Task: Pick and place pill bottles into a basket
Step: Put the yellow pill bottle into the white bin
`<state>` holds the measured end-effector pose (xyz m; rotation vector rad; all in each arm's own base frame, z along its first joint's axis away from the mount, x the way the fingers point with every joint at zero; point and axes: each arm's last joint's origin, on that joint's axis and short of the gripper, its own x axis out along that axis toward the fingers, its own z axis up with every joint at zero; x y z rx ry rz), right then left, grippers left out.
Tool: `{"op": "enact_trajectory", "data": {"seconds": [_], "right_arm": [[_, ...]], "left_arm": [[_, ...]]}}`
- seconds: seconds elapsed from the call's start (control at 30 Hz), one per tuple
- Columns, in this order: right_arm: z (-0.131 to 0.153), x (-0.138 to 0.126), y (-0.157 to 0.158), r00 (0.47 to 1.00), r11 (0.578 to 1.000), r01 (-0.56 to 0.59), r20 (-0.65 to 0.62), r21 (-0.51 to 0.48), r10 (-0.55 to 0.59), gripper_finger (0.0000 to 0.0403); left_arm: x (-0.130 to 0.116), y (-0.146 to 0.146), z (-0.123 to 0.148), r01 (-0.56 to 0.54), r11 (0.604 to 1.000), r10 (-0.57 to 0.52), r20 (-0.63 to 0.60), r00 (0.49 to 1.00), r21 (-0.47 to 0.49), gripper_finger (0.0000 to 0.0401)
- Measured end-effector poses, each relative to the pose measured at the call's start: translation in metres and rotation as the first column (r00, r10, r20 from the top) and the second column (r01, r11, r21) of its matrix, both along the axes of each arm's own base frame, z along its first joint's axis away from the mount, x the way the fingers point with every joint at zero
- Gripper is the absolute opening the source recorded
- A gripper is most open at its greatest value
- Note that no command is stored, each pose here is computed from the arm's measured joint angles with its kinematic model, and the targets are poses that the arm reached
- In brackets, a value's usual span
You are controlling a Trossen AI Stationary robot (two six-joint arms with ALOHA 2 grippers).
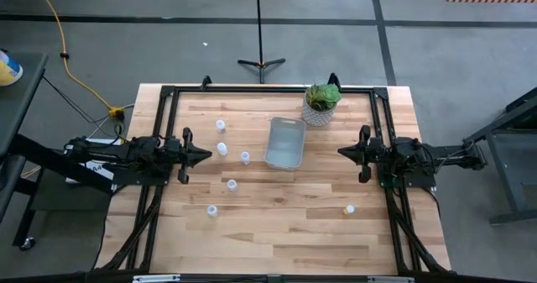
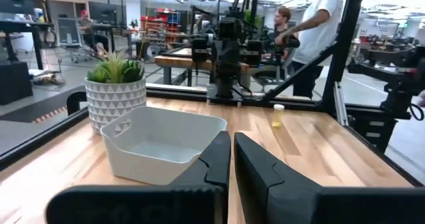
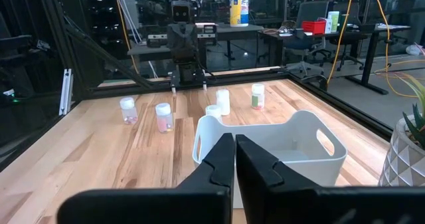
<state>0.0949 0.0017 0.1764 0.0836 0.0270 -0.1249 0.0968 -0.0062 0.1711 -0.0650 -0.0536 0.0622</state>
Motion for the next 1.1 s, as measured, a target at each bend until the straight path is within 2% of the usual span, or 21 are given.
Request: {"op": "enact_trajectory", "data": {"seconds": [0.23,0.3,0.4,0.47,0.57,0.63,0.83,0.97,1.1], "right_arm": [[0.0,0.0,0.0,1.0,1.0,0.008,-0.003,-0.03,-0.008,0.0001],[0.001,0.0,0.0,1.0,0.999,0.016,0.008,-0.043,-0.016,0.0001],[0.008,0.0,-0.001,0.995,0.999,0.022,0.092,0.044,-0.026,0.0001],[0.016,-0.001,-0.001,0.983,0.992,0.023,0.175,0.128,-0.045,0.0001],[0.027,-0.003,-0.002,0.95,0.963,-0.018,0.305,0.269,-0.068,0.0001],[0.031,-0.004,-0.002,0.933,0.943,-0.05,0.353,0.33,-0.074,0.0001],[0.027,-0.004,-0.004,0.937,0.932,0.029,0.315,0.362,-0.151,0.0005],[0.024,-0.002,-0.003,0.95,0.936,0.024,0.283,0.352,-0.131,0.0047],[0.028,0.001,-0.001,0.947,0.929,-0.068,0.317,0.363,-0.055,0.0126]], "left_arm": [[0.0,0.0,-0.001,0.002,0.998,-0.002,-0.001,1.0,-0.064,0.0051],[0.0,0.0,0.0,-0.004,0.991,0.005,0.012,1.0,-0.135,0.0051],[0.0,0.002,0.002,-0.029,0.95,0.046,0.047,0.998,-0.31,0.0051],[0.0,0.002,0.002,-0.05,0.932,0.07,0.043,0.997,-0.359,0.0051],[0.0,0.003,0.001,-0.07,0.929,0.087,0.031,0.996,-0.363,0.0051],[0.0,0.003,0.001,-0.084,0.927,0.103,0.034,0.994,-0.365,0.0051],[-0.001,0.004,0.001,-0.109,0.914,0.134,0.036,0.99,-0.391,0.0051],[-0.001,0.006,0.001,-0.156,0.906,0.185,0.038,0.982,-0.394,0.0051],[-0.001,0.007,0.001,-0.198,0.896,0.233,0.04,0.972,-0.398,0.0051]]}}
